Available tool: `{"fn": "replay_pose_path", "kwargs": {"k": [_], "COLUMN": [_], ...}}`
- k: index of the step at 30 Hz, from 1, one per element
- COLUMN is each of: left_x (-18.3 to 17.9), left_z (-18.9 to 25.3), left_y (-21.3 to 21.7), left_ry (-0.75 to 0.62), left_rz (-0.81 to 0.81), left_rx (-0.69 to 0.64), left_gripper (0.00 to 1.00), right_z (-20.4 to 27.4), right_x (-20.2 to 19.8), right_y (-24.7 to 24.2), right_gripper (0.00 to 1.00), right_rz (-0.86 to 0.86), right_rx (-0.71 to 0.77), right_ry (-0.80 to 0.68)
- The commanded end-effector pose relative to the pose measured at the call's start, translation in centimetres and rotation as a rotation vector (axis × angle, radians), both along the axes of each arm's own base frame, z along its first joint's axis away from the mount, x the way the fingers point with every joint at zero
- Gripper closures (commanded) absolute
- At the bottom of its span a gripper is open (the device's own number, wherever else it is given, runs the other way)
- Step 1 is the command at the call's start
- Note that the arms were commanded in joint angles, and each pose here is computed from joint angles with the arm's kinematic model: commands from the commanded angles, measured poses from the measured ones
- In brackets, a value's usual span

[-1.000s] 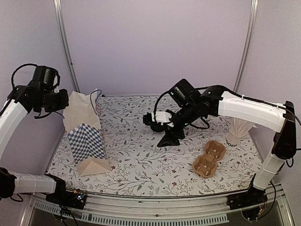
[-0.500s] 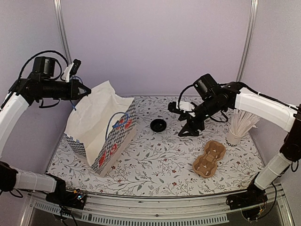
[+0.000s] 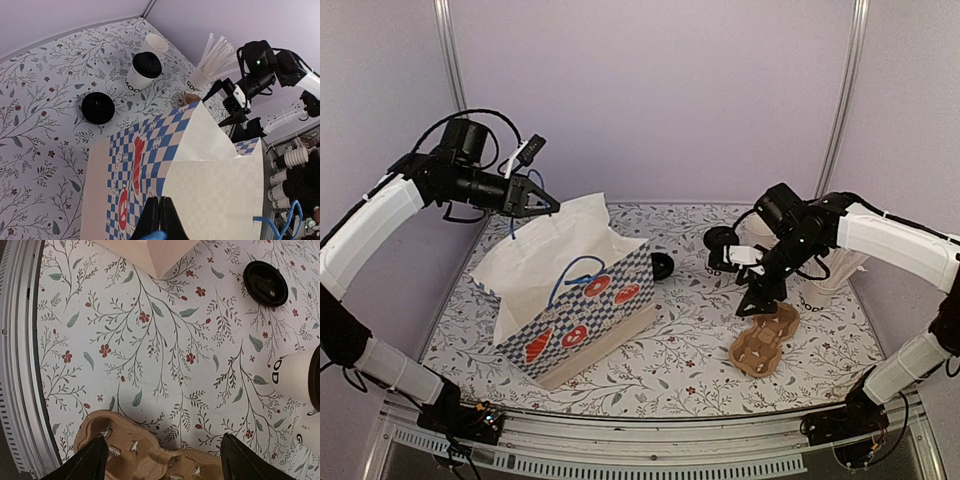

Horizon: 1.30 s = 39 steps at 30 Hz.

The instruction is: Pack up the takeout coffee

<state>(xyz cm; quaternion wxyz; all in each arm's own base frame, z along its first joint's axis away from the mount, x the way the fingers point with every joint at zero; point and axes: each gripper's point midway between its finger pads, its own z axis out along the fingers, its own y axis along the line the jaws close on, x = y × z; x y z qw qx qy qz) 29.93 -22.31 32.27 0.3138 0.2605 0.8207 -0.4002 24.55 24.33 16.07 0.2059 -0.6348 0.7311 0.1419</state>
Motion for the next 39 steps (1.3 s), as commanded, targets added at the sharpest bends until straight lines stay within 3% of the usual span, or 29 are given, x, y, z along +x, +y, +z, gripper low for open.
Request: {"fn": "replay_pose_path", "kwargs": {"k": [1, 9, 14, 16, 20, 25, 28, 39], "left_x": [-1.0, 0.8, 3.5, 4.0, 4.0, 2.3, 0.2, -2.2], "left_z": [0.8, -0.8, -0.6, 0.8, 4.2, 7.4, 8.4, 10.6], "left_y": [-2.5, -5.4, -5.0, -4.8, -4.7, -4.5, -4.8, -2.7], "left_ry": [-0.029, 0.004, -0.058, -0.114, -0.235, -0.324, -0.368, -0.491], "left_rz": [-0.132, -0.202, -0.117, -0.092, -0.058, -0.077, -0.144, -0.063], "left_rx": [-0.014, 0.004, 0.074, 0.076, 0.058, -0.005, -0.066, -0.116], "left_gripper": [1.00, 0.97, 0.66, 0.57, 0.44, 0.40, 0.38, 0.32], "right_z": [-1.8, -4.1, -4.4, -5.9, -9.4, -11.4, -11.8, -9.8], "right_x": [-1.9, -3.1, -3.0, -3.7, -5.1, -5.3, -4.8, 1.3], "right_y": [-4.1, -7.1, -6.0, -5.6, -5.4, -4.6, -3.1, 4.0], "right_gripper": [0.21, 0.24, 0.30, 0.38, 0.63, 0.72, 0.73, 0.71], "right_rz": [0.026, 0.143, 0.230, 0.268, 0.350, 0.388, 0.389, 0.260], "right_rx": [-0.118, -0.250, -0.241, -0.265, -0.342, -0.348, -0.312, -0.145], "right_ry": [0.014, -0.044, -0.059, -0.023, -0.006, 0.015, 0.018, -0.044]}}
